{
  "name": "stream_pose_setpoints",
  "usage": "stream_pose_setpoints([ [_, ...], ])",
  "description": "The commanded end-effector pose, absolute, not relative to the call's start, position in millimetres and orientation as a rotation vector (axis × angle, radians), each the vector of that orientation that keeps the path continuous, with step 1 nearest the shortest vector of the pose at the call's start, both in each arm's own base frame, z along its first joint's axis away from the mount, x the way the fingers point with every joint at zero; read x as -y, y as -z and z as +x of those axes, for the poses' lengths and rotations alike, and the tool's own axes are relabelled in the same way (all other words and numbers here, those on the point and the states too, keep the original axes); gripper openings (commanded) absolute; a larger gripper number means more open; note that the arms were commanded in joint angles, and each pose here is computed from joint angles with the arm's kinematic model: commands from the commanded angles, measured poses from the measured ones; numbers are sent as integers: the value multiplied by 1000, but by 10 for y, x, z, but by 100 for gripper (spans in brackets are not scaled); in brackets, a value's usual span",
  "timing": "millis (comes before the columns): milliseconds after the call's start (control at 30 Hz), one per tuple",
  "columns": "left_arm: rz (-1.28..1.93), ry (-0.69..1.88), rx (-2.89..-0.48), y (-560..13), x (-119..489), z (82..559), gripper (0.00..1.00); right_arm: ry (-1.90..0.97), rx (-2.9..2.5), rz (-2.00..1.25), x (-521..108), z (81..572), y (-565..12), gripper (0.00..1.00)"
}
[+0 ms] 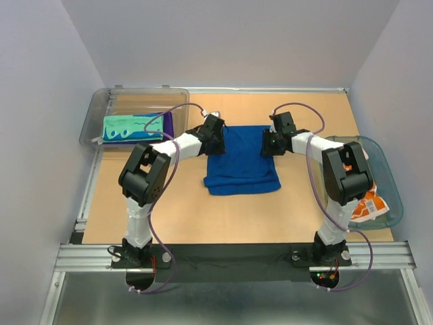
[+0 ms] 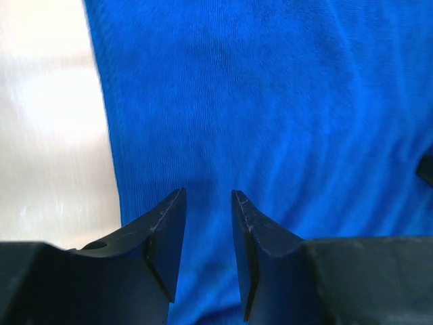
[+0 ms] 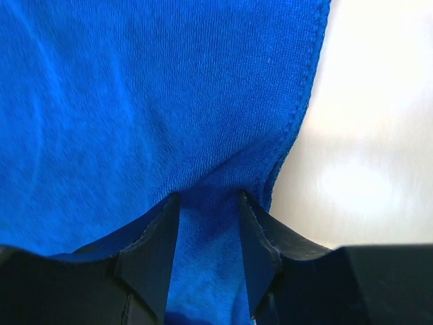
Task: Fold and stack the towels
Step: Fold the towel
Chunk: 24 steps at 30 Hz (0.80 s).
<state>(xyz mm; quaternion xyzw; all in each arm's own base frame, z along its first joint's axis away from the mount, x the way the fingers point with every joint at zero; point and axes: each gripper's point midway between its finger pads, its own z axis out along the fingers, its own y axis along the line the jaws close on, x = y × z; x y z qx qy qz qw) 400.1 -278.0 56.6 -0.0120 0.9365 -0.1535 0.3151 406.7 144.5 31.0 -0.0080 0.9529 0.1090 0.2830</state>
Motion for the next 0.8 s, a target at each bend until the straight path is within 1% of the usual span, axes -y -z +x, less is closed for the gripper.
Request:
stream_pose_setpoints([
  [0, -79, 378, -2442, -523, 2715, 4320, 43, -251, -2454, -5, -1410, 4504, -353, 46],
  [67, -100, 381, -2442, -490, 2688, 4451, 43, -245, -2445, 6, -1369, 4610, -338, 46],
  [100, -125, 373, -2468, -353, 2614, 4510, 42, -245, -2429, 17, -1349, 4706, -377, 46],
  [200, -157, 375, -2453, -405, 2543, 4705, 42, -250, -2397, 15, -1365, 4838, -486, 46],
  [267, -139, 387, -2436, -534, 2570, 4732, 42, -308, -2351, -16, -1449, 4877, -717, 46],
  [300, -136, 406, -2405, -716, 2573, 4734, 43, -351, -2347, -43, -1506, 4842, -774, 46],
  [367, -137, 421, -2386, -829, 2544, 4654, 45, -385, -2357, -60, -1534, 4705, -790, 46],
  [400, -136, 426, -2369, -911, 2532, 4613, 46, -403, -2335, -64, -1539, 4645, -923, 46],
  [433, -131, 451, -2324, -1151, 2536, 4551, 48, -427, -2339, -72, -1556, 4570, -932, 46],
  [467, -129, 442, -2339, -1082, 2491, 4428, 50, -431, -2378, -74, -1529, 4404, -806, 45],
  [500, -127, 441, -2333, -1120, 2467, 4358, 51, -450, -2363, -80, -1536, 4333, -896, 45],
  [567, -112, 449, -2326, -1198, 2425, 4121, 54, -490, -2403, -113, -1554, 4102, -778, 44],
  [600, -110, 460, -2295, -1344, 2408, 4041, 55, -507, -2400, -124, -1560, 4026, -808, 42],
  [667, -89, 451, -2327, -1232, 2395, 3789, 55, -513, -2412, -142, -1548, 3908, -778, 36],
  [733, -95, 471, -2307, -1327, 2375, 3638, 55, -520, -2435, -159, -1535, 3756, -719, 27],
  [767, -90, 464, -2335, -1208, 2344, 3503, 55, -527, -2441, -164, -1536, 3709, -705, 27],
])
